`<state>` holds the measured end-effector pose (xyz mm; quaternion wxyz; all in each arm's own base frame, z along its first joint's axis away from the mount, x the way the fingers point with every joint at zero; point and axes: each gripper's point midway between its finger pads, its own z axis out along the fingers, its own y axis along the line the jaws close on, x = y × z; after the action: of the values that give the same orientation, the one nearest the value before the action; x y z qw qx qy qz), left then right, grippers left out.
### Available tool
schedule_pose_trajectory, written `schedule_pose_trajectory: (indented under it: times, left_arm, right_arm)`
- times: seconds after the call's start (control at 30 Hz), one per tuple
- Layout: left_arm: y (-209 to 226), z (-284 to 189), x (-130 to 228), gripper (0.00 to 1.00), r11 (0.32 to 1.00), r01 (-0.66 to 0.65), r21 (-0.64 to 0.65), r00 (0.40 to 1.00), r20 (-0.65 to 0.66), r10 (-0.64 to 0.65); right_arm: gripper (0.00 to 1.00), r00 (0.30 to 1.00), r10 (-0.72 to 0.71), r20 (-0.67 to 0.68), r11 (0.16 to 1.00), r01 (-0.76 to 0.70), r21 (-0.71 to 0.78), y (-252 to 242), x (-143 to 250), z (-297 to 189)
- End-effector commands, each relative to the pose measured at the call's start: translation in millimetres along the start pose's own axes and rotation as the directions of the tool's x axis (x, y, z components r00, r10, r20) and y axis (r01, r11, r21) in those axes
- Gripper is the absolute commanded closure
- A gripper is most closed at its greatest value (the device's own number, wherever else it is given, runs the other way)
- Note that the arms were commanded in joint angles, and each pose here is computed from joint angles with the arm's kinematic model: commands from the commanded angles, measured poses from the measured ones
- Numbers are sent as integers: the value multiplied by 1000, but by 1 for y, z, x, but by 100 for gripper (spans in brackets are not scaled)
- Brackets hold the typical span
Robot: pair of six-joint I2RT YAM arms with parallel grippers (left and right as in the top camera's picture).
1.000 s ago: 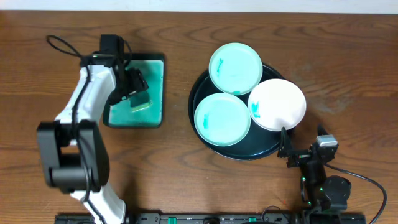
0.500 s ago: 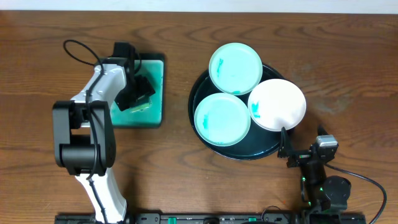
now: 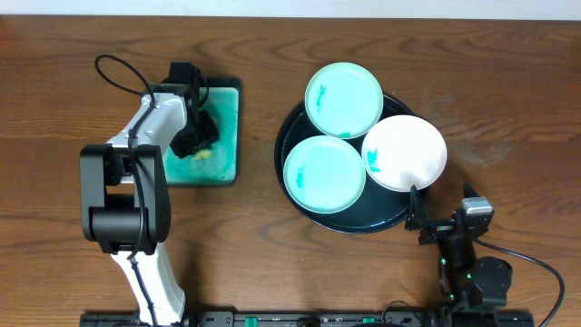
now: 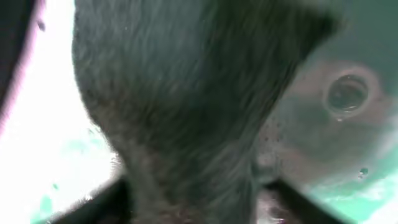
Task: Clean dirty plates on tray and stack at the side
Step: 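Reach the left gripper into the soapy tray and grasp the green sponge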
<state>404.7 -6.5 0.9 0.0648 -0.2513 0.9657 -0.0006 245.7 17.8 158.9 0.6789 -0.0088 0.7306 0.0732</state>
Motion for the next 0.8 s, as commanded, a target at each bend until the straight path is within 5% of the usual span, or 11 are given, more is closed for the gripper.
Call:
schedule_pose_trajectory:
  times: [0.0, 0.3, 0.53, 0.77]
  left_arm:
    - [1, 8, -13, 14, 994, -110, -24, 993, 41, 111]
    - [-4, 4, -47, 15, 987, -153, -52, 969, 190, 160]
    - [-6, 3, -50, 89, 987, -152, -47, 967, 202, 159]
    - [-8, -12, -54, 89, 988, -150, -34, 960, 232, 154]
  right_arm:
    - [1, 1000, -15, -1, 1000, 15, -2, 0, 1, 0]
    - [1, 1000, -15, -1, 1000, 15, -2, 0, 1, 0]
    - [1, 1000, -15, -1, 1000, 15, -2, 0, 1, 0]
    - [1, 1000, -15, -1, 1000, 15, -2, 0, 1, 0]
